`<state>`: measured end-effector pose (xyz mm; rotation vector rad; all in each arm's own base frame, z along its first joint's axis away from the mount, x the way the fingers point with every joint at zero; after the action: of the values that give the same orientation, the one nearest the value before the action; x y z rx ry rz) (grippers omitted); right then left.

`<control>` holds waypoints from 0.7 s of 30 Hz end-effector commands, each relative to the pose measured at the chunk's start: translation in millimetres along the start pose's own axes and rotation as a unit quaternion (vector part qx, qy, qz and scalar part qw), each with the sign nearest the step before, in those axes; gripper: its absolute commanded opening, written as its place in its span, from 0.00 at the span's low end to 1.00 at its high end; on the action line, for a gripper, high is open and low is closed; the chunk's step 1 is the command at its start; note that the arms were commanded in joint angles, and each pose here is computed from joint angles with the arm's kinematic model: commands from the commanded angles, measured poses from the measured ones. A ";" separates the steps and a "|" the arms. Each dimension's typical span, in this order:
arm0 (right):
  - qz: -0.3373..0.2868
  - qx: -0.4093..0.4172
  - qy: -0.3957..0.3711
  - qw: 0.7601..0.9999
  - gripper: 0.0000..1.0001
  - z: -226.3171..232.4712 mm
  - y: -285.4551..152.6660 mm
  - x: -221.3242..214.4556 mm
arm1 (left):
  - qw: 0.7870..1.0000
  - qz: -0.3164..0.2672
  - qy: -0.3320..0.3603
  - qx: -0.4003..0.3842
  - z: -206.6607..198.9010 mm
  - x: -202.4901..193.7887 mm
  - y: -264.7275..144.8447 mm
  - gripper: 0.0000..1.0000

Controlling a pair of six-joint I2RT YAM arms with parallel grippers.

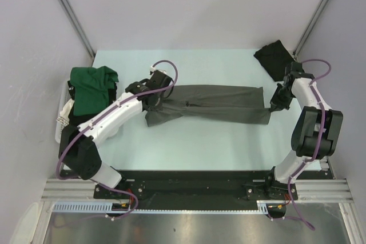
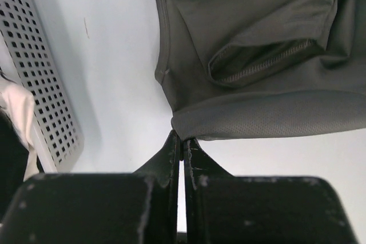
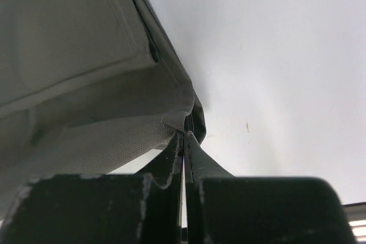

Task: Fold and stack the t-shirts
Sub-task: Fold the other side of the tshirt into a rectangle

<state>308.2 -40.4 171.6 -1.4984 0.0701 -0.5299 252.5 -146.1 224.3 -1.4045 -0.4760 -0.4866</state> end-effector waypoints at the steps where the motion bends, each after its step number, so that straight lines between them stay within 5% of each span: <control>1: -0.050 0.002 -0.009 0.999 0.00 0.8 -10.1 29.8 | 0.999 -0.042 -0.002 0.017 6.2 31.0 -0.3 0.00; 21: -0.056 0.002 -0.013 0.998 0.00 13.0 13.3 104.1 | 0.998 -0.041 0.024 0.044 -0.9 78.1 46.0 0.00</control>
<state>397.7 -58.7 185.7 -1.4907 -0.0191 -0.5969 325.9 -152.6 219.6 -1.3367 -0.4692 -0.5238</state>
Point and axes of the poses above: each gripper's point midway between its finger pads, its own y axis out along the fingers, its own z axis along the line the jaws close on, x = y × z, the point moved 9 cm from there along -y, back along the fingers, and after that the axes turned 7 degrees about -y, right-handed, at the moved point
